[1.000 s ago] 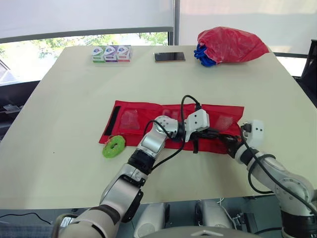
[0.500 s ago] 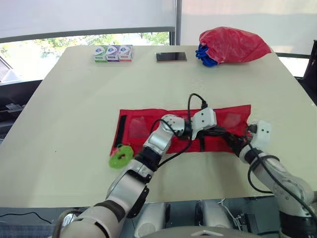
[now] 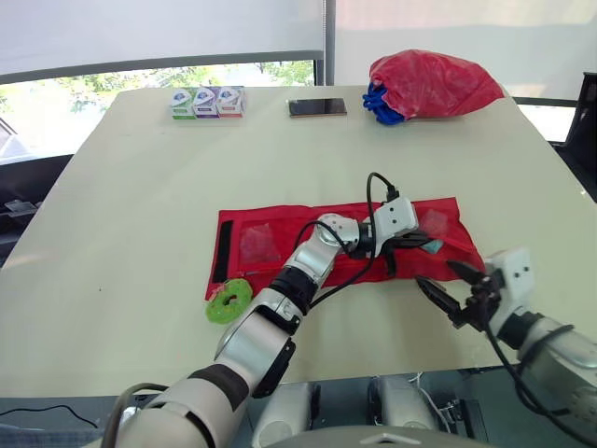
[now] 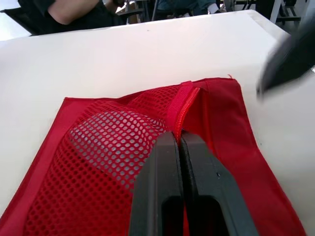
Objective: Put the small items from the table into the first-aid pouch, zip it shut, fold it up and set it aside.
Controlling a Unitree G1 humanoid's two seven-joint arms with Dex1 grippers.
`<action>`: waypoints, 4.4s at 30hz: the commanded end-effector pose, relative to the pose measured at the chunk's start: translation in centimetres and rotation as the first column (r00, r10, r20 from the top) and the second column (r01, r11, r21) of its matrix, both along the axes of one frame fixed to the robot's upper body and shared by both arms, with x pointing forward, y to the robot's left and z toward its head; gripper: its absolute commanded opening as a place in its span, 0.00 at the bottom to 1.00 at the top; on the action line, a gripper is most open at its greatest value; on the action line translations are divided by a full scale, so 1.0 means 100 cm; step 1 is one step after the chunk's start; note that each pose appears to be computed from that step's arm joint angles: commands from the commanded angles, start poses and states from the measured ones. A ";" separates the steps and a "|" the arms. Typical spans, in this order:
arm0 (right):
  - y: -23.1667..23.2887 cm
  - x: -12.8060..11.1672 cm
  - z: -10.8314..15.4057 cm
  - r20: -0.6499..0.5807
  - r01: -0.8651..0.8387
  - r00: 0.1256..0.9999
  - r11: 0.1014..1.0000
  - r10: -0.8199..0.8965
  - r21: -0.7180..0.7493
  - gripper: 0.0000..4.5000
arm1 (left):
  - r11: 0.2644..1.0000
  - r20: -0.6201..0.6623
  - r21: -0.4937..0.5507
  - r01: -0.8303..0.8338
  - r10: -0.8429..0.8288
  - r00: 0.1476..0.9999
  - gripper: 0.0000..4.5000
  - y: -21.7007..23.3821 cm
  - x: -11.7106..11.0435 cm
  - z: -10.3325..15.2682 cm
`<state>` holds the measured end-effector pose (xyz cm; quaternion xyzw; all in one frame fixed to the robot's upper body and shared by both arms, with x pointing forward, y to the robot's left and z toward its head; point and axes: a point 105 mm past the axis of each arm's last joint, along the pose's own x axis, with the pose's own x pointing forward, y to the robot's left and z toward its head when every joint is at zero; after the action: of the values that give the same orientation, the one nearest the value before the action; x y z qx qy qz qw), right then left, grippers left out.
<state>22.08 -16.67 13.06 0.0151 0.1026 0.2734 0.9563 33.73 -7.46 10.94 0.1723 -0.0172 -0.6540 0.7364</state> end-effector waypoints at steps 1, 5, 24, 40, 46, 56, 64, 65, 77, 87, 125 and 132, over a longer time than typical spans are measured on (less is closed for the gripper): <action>-0.020 -0.012 0.030 0.124 0.012 0.992 0.998 -0.004 -0.063 0.99 | 0.998 0.029 -0.037 0.047 -0.046 0.999 0.00 -0.013 -0.005 0.013; -0.056 -0.026 0.047 0.203 0.100 0.977 0.984 -0.069 -0.145 0.99 | 0.995 0.024 -0.074 0.067 -0.065 0.998 0.00 -0.022 -0.010 0.019; -0.080 -0.022 0.025 0.124 0.079 0.990 0.987 -0.062 -0.143 1.00 | 0.985 -0.042 -0.068 0.158 -0.161 0.986 0.99 0.116 -0.022 0.064; -0.079 0.042 -0.046 -0.116 0.157 0.978 0.981 -0.170 -0.118 1.00 | 0.992 -0.125 0.085 0.094 -0.083 0.989 0.99 0.240 -0.076 0.117; -0.081 0.053 -0.047 -0.137 0.180 0.972 0.980 -0.191 -0.086 0.84 | 0.995 -0.097 0.078 0.056 -0.048 0.994 1.00 0.244 -0.083 0.121; -0.123 0.044 -0.030 -0.092 0.363 0.921 0.920 -0.378 -0.146 0.02 | 0.995 -0.079 0.067 0.074 -0.069 0.994 1.00 0.237 -0.085 0.127; -0.168 0.030 -0.020 -0.062 0.493 0.851 0.833 -0.522 -0.251 0.02 | 0.993 -0.081 0.066 0.094 -0.089 0.993 1.00 0.235 -0.082 0.127; -0.168 0.030 -0.019 -0.060 0.496 0.849 0.831 -0.525 -0.252 0.02 | 0.993 -0.081 0.065 0.096 -0.090 0.993 1.00 0.235 -0.081 0.127; -0.158 0.030 -0.011 -0.045 0.465 0.870 0.848 -0.491 -0.253 0.02 | 0.995 -0.109 0.057 0.085 -0.078 0.991 1.00 0.236 -0.083 0.120; -0.172 0.028 -0.010 -0.032 0.514 0.836 0.802 -0.548 -0.306 0.89 | 0.995 -0.098 0.055 0.083 -0.077 0.992 1.00 0.235 -0.081 0.124; 0.010 -0.020 0.113 0.289 -0.403 0.848 0.895 0.444 -0.193 1.00 | 0.885 -0.908 0.136 -0.445 0.291 0.300 1.00 0.250 -0.039 -0.018; 0.014 -0.021 0.113 0.300 -0.397 0.848 0.898 0.438 -0.189 1.00 | 0.911 -0.952 0.071 -0.406 0.183 0.244 1.00 0.229 -0.039 -0.021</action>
<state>20.39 -15.85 23.83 -0.1004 -0.0266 0.4599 0.8819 30.43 16.07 9.80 -0.2945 0.3654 -0.4711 0.7469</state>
